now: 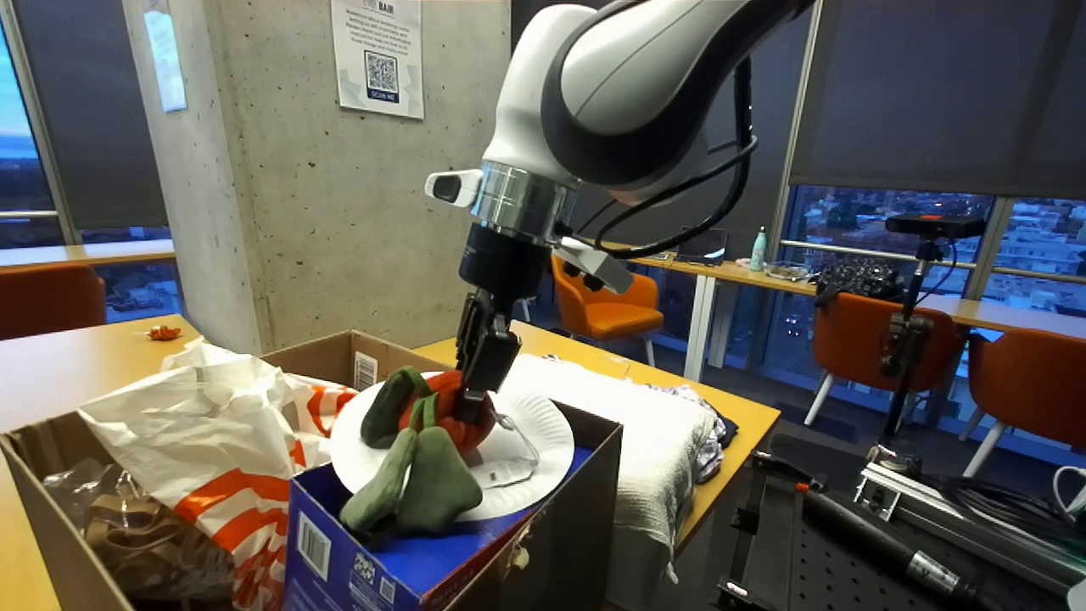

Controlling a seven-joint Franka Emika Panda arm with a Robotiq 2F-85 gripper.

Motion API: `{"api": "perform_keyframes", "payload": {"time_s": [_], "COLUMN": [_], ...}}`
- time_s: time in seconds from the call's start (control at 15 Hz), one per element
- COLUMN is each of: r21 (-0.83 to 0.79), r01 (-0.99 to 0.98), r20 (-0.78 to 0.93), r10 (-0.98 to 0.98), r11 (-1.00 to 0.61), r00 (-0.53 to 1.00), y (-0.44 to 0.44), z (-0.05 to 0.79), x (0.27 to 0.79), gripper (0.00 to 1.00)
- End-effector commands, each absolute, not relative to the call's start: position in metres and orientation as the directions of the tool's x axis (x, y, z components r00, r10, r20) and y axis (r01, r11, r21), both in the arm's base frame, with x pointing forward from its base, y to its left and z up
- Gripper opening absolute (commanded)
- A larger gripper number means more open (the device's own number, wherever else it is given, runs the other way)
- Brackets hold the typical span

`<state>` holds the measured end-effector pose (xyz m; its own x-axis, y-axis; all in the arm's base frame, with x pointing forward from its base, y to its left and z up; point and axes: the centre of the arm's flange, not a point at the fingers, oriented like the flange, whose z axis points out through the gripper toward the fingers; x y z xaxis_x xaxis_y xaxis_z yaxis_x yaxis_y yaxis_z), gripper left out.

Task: Pick up the white disposable plate and put it on the cardboard box

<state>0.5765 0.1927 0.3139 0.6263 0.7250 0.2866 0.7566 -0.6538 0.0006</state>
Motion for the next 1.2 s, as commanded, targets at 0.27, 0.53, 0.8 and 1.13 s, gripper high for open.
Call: {"api": "perform_keyframes", "payload": {"time_s": [0.27, 0.53, 0.8, 1.13], "r21": [0.122, 0.144, 0.021, -0.192], "r01": [0.679, 0.593, 0.486, 0.39], "r20": [0.363, 0.347, 0.301, 0.234], "r10": [0.669, 0.602, 0.469, 0.344], "r11": [-0.724, -0.792, -0.874, -0.901], "r00": [0.648, 0.719, 0.83, 0.909], "y": [0.136, 0.055, -0.038, -0.098], "z": [0.422, 0.466, 0.476, 0.44], "x": [0.601, 0.59, 0.551, 0.525], "gripper": [1.0, 1.0, 1.0, 1.0]}}
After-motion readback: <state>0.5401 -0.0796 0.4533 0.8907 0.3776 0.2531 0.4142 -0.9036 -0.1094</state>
